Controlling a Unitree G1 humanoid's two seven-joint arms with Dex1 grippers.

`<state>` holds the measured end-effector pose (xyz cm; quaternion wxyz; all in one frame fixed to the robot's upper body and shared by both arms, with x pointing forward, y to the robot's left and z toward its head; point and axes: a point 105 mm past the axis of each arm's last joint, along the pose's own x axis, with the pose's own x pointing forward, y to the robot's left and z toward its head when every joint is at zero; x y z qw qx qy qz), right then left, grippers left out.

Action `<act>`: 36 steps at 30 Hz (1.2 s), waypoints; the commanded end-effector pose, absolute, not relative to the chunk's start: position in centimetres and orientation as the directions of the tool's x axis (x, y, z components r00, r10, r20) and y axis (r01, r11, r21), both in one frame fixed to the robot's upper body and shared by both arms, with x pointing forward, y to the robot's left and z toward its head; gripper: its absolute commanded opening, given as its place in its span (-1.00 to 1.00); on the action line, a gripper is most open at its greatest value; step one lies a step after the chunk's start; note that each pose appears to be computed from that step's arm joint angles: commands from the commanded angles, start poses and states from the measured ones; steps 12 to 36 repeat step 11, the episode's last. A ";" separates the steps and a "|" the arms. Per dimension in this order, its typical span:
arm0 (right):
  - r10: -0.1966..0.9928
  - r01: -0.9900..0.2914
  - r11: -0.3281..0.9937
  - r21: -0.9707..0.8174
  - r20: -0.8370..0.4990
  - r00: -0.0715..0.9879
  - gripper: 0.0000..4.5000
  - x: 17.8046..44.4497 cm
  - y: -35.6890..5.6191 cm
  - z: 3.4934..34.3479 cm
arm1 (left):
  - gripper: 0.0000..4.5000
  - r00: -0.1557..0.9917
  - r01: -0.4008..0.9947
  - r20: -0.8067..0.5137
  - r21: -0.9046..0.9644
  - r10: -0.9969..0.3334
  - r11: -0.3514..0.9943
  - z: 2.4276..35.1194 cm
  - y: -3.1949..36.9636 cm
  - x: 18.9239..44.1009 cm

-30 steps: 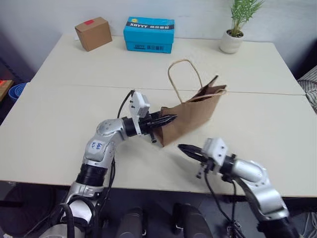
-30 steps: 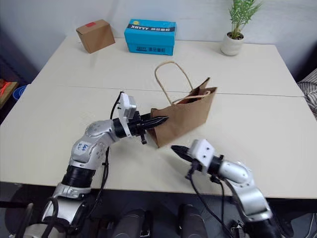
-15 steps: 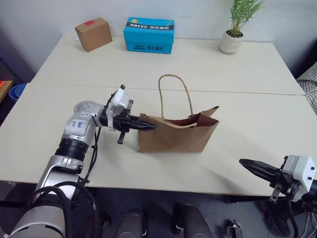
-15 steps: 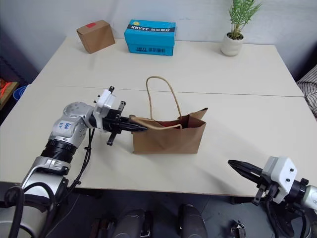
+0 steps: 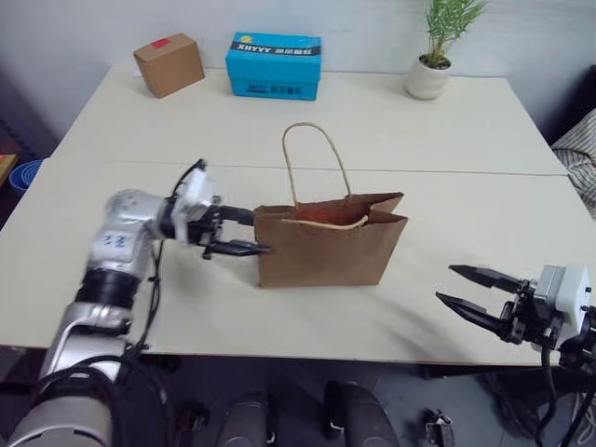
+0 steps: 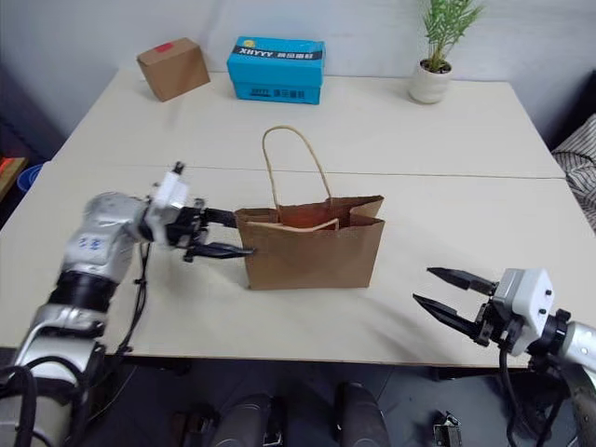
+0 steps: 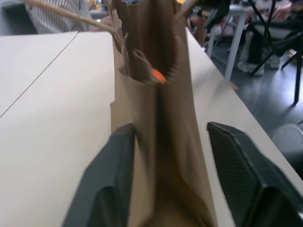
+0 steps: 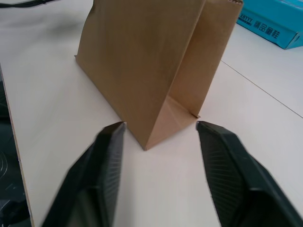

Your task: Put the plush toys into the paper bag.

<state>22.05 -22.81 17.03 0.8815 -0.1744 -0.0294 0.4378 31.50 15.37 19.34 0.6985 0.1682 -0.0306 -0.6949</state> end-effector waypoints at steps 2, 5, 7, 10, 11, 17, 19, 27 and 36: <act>0.781 -0.753 0.511 -0.415 -0.143 0.608 0.84 22.6 -24.9 18.5 | 0.84 0.250 0.918 -0.212 0.361 -0.945 0.162 19.8 19.4 30.1; 0.770 -0.757 0.458 -0.466 -0.217 0.600 1.00 23.5 -27.3 19.3 | 0.99 0.408 0.880 -0.282 0.374 -0.868 0.292 18.2 22.9 27.9; 0.782 -0.785 0.414 -0.461 -0.261 0.566 1.00 23.7 -27.9 19.2 | 0.99 0.468 0.856 -0.298 0.387 -0.832 0.343 17.8 24.0 26.8; 0.796 -0.815 0.360 -0.455 -0.306 0.522 1.00 23.8 -28.1 18.8 | 0.99 0.514 0.836 -0.300 0.385 -0.803 0.392 17.0 24.6 25.4; 0.797 -0.817 0.353 -0.456 -0.310 0.518 1.00 23.8 -28.2 18.7 | 0.99 0.521 0.830 -0.297 0.394 -0.800 0.395 17.0 24.6 25.1; 0.797 -0.817 0.353 -0.456 -0.310 0.518 1.00 23.8 -28.2 18.7 | 0.99 0.521 0.830 -0.297 0.394 -0.800 0.395 17.0 24.6 25.1; 0.797 -0.817 0.353 -0.456 -0.310 0.518 1.00 23.8 -28.2 18.7 | 0.99 0.521 0.830 -0.297 0.394 -0.800 0.395 17.0 24.6 25.1; 0.797 -0.817 0.353 -0.456 -0.310 0.518 1.00 23.8 -28.2 18.7 | 0.99 0.521 0.830 -0.297 0.394 -0.800 0.395 17.0 24.6 25.1; 0.797 -0.817 0.353 -0.456 -0.310 0.518 1.00 23.8 -28.2 18.7 | 0.99 0.521 0.830 -0.297 0.394 -0.800 0.395 17.0 24.6 25.1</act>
